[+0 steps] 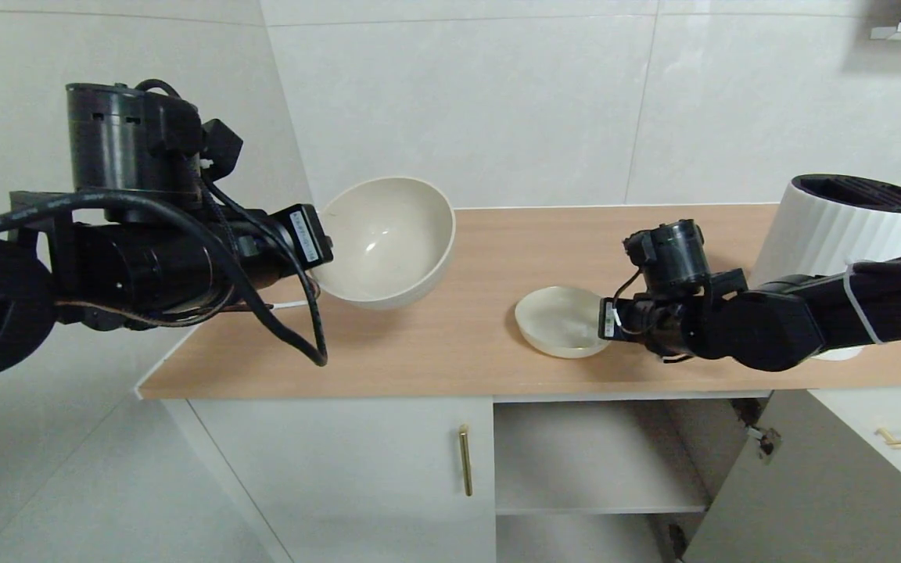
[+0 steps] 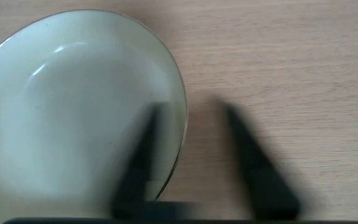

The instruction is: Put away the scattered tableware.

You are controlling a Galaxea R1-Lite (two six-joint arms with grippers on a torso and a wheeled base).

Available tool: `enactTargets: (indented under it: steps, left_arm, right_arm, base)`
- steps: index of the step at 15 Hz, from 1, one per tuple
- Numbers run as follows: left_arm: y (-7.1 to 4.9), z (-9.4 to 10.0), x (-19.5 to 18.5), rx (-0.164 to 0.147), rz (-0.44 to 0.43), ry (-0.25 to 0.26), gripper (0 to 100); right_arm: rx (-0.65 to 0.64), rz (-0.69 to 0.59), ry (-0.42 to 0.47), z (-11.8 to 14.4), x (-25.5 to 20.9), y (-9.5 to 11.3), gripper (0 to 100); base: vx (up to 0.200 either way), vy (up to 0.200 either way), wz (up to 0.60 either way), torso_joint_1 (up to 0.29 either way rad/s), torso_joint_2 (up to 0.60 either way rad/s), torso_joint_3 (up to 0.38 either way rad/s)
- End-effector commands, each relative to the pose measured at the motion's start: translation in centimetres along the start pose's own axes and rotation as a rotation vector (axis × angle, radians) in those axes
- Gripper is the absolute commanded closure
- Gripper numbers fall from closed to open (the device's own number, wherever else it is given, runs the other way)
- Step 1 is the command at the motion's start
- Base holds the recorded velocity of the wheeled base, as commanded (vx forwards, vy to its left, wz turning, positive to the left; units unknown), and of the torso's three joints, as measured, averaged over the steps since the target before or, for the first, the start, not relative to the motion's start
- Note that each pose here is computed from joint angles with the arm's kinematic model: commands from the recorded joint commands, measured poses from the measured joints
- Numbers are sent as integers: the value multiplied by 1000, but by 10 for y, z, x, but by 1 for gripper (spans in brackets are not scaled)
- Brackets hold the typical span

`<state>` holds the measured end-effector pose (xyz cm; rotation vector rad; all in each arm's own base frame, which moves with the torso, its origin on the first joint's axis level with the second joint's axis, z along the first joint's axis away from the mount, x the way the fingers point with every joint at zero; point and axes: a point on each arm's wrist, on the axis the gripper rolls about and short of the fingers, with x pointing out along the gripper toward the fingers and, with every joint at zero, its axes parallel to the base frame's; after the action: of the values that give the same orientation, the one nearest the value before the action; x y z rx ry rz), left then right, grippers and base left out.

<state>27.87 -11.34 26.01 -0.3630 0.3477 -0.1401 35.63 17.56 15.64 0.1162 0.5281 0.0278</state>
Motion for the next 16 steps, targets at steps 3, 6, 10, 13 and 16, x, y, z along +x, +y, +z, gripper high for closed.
enactTargets:
  steps: [3,6,10,13,16]
  left_arm:
    - [0,1,-2,-3,-3,-6,100]
    - [1,-7,-18,14,-21,4,100]
    - [5,-28,-46,95,-64,36,100]
    - [10,-37,-59,121,-78,49,100]
    - [9,-39,-61,124,-85,53,100]
  right_arm:
    - [2,5,1,0,0,0,100]
    - [30,34,-40,15,-38,-4,100]
    - [3,111,-4,20,-125,-16,100]
    - [25,132,63,2,-143,-15,100]
    - [-4,155,122,-31,-163,-15,100]
  base:
    - [0,0,0,0,0,0]
    - [0,0,0,0,0,0]
    - [0,0,0,0,0,0]
    - [0,0,0,0,0,0]
    - [0,0,0,0,0,0]
